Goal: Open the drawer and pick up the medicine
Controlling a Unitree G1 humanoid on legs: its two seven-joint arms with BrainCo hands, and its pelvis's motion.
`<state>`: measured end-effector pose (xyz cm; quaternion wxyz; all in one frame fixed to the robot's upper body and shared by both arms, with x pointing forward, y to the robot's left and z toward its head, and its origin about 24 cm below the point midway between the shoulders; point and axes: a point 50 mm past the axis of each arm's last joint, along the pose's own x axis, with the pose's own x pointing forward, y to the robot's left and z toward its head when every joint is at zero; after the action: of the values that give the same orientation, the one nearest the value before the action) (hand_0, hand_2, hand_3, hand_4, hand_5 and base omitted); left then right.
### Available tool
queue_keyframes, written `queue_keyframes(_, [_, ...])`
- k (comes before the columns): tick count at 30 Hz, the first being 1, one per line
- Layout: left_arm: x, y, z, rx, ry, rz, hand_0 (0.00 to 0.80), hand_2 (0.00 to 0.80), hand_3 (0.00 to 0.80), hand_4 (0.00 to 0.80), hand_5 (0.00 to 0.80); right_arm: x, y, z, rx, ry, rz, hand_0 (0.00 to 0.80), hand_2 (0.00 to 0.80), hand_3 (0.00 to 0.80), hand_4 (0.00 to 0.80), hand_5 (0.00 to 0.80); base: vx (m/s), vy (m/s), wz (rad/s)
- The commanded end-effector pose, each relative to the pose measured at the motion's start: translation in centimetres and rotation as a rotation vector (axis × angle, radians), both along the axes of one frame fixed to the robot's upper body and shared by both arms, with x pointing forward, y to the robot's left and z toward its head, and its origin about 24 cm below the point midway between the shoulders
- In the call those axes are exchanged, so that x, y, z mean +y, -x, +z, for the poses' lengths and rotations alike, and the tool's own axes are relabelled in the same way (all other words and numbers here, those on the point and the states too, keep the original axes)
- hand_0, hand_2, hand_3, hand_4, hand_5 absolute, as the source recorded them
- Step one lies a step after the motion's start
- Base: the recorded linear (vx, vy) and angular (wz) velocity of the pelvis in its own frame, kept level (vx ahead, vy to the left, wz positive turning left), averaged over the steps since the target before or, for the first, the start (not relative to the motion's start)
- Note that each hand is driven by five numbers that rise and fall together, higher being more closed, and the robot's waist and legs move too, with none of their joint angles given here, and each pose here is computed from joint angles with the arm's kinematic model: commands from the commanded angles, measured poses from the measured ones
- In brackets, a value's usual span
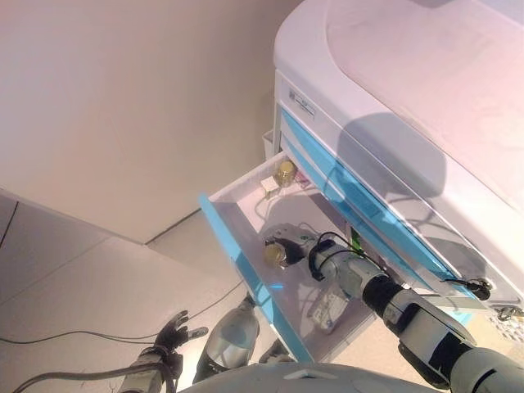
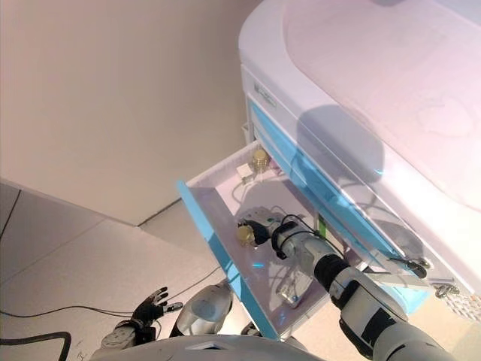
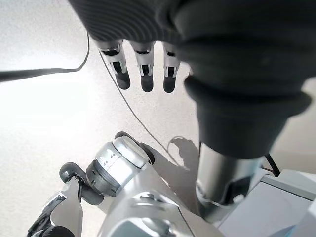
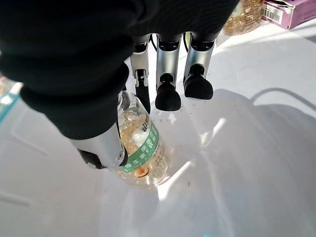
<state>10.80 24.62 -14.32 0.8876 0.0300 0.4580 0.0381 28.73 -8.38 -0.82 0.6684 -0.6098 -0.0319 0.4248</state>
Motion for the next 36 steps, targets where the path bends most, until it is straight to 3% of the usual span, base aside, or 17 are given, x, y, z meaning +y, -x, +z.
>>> queue_keyframes(1, [1.4, 0.8, -0.1, 0.07, -0.051, -0.029, 0.0, 0.0, 0.0, 0.0, 0.0, 1.3, 0.7, 2.5, 0.134, -0.041, 0.088, 0.8, 0.8, 0.8, 0.8, 0.8, 0.033, -0.029, -0.23])
queue_keyframes(8, [3.2, 0.0, 0.5, 0.085, -0.096, -0.007, 0.0, 0.0, 0.0, 0.0, 0.0, 0.5, 1.0, 9.3, 0.423, -0.077, 0.229, 0.8, 0.8, 0.8, 0.8, 0.8, 0.037, -0.018, -0.39])
queue_keyframes(14, [3.5, -0.6, 0.6, 0.091, -0.115, -0.01, 0.0, 0.0, 0.0, 0.0, 0.0, 0.9, 0.6, 18.0, 0.514, -0.372, 0.366, 0.8, 0.8, 0.8, 0.8, 0.8, 0.025, 0.017, -0.33])
queue_keyframes(18, [3.3, 0.2, 0.3, 0.116, -0.106, 0.0, 0.0, 0.0, 0.0, 0.0, 0.0, 0.3, -0.7, 23.3, 0.312, -0.623, 0.33, 0.8, 0.8, 0.8, 0.8, 0.8, 0.025, 0.053, -0.18])
queue_keyframes(25, [2.7, 2.2, -0.4, 0.159, -0.072, 0.015, 0.0, 0.0, 0.0, 0.0, 0.0, -6.6, -3.3, 31.1, -0.099, -0.983, 0.134, 0.8, 0.8, 0.8, 0.8, 0.8, 0.036, 0.048, -0.07])
queue_keyframes(31, [3.3, 3.6, -0.5, 0.212, -0.064, 0.025, 0.0, 0.0, 0.0, 0.0, 0.0, -13.3, -4.3, 34.9, -0.316, -1.122, -0.163, 0.8, 0.8, 0.8, 0.8, 0.8, 0.024, 0.012, 0.07])
queue_keyframes(36, [3.5, 4.6, -0.7, 0.256, -0.066, 0.034, 0.0, 0.0, 0.0, 0.0, 0.0, -17.3, -5.5, 35.8, -0.426, -1.062, -0.42, 0.8, 0.8, 0.8, 0.8, 0.8, 0.025, 0.003, 0.09])
